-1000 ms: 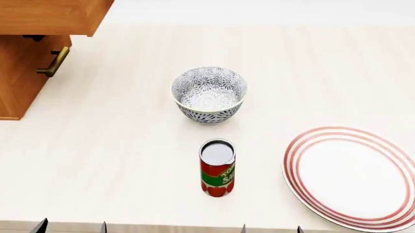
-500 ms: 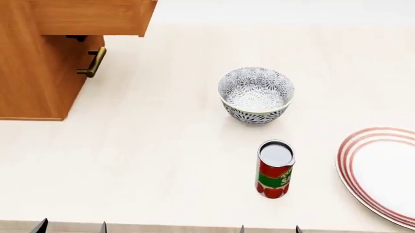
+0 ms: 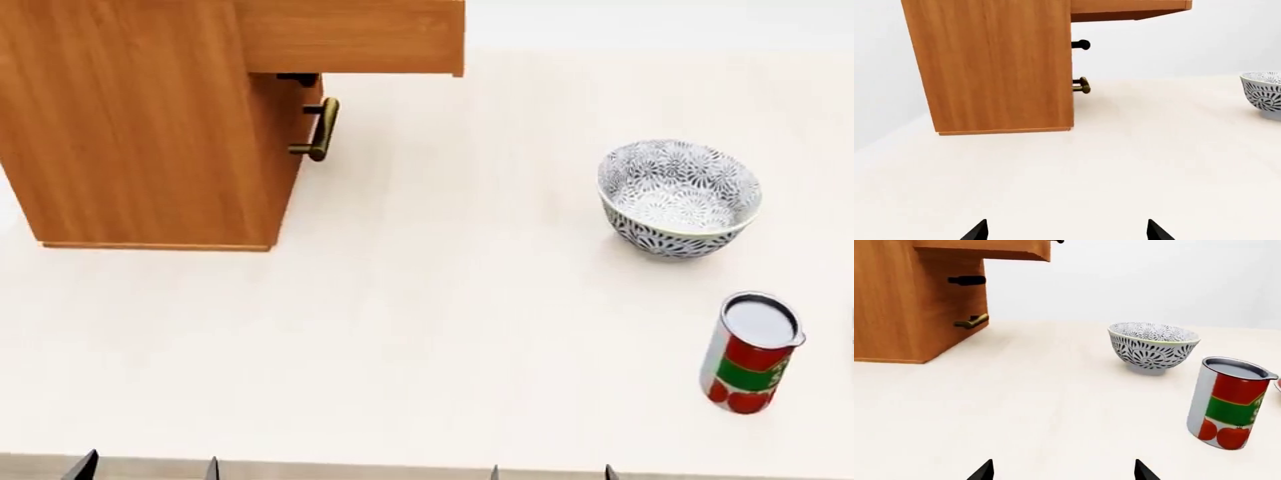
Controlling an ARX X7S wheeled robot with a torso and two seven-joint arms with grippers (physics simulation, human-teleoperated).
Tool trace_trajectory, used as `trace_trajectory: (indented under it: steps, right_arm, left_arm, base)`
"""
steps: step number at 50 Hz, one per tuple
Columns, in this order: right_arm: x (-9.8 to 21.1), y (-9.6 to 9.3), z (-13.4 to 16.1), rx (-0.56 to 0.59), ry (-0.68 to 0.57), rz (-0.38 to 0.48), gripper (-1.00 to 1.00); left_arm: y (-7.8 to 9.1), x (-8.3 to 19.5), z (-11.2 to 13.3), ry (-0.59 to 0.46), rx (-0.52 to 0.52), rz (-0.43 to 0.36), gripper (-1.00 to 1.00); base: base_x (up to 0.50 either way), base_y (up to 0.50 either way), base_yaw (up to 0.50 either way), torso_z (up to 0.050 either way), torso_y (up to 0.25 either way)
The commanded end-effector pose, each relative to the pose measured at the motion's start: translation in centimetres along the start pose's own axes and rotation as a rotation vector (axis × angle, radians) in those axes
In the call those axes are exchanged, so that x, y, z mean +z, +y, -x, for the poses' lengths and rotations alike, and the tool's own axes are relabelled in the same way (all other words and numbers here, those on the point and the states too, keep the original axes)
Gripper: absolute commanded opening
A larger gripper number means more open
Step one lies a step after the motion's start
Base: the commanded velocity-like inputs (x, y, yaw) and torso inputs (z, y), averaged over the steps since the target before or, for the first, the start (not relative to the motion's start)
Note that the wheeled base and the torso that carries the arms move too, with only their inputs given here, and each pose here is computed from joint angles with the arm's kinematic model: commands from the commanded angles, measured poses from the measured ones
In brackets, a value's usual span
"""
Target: Put the bowl on top of the cabinet.
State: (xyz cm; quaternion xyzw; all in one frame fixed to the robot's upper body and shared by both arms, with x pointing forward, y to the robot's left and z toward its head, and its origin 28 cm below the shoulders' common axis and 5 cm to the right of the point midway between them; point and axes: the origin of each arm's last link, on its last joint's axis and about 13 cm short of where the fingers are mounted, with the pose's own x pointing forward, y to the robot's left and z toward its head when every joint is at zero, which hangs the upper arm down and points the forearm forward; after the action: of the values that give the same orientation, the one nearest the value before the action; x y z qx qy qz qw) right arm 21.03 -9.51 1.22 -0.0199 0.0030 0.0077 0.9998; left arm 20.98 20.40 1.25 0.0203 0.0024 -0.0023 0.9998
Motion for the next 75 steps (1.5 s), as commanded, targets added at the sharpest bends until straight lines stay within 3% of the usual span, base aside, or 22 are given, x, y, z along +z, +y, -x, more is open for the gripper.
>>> trace_trajectory:
  steps: [1, 31, 40, 41, 42, 43, 49, 58, 75]
  right_arm:
    - [-0.1, 0.0, 0.0, 0.001, 0.000, 0.002, 1.00]
    - [0.1, -0.1, -0.1, -0.018, -0.008, -0.015, 1.00]
    - [-0.1, -0.2, -0.1, -0.022, 0.020, 0.010, 1.00]
    - [0.3, -0.4, -0.6, -0.023, 0.087, -0.023, 1.00]
    - [1.1, -0.5, -0.9, -0.049, 0.064, 0.043, 1.00]
    - [2.8, -0.7, -0.9, -0.057, 0.032, 0.050, 1.00]
    - [9.2, -1.4, -0.4, -0.060, -0.037, 0.050, 1.00]
    - [15.0, -2.0, 1.4, -0.064, -0.143, 0.077, 1.00]
    - [14.2, -2.5, 1.5, -0.086, -0.143, 0.072, 1.00]
  left_arm:
    - [0.0, 0.0, 0.0, 0.000, 0.000, 0.000, 1.00]
    - [0.0, 0.0, 0.0, 0.001, 0.000, -0.001, 1.00]
    - [0.1, 0.0, -0.1, 0.000, -0.003, 0.001, 1.00]
    - [0.3, 0.5, -0.1, 0.050, -0.049, 0.068, 1.00]
    - [0.3, 0.5, -0.1, 0.050, -0.049, 0.068, 1.00]
    - [0.4, 1.8, -0.3, 0.073, -0.038, 0.065, 1.00]
    - [1.4, 8.8, 0.2, -0.035, -0.010, 0.101, 1.00]
    - [1.7, 13.6, 1.9, -0.084, -0.028, 0.132, 1.00]
    - [1.5, 14.0, 2.0, -0.117, -0.026, 0.104, 1.00]
  base:
    - [0.00, 0.50, 0.00, 0.000, 0.000]
    - [0.00, 0.50, 0.00, 0.000, 0.000]
    - [0.00, 0.00, 0.00, 0.000, 0.000]
    - [0.00, 0.00, 0.00, 0.000, 0.000]
    - [0.00, 0.00, 0.00, 0.000, 0.000]
    - [0.00, 0.00, 0.00, 0.000, 0.000]
    - [0.00, 0.00, 0.00, 0.000, 0.000]
    - [0.00, 0.00, 0.00, 0.000, 0.000]
    - [0.19, 0.00, 0.00, 0.000, 0.000]
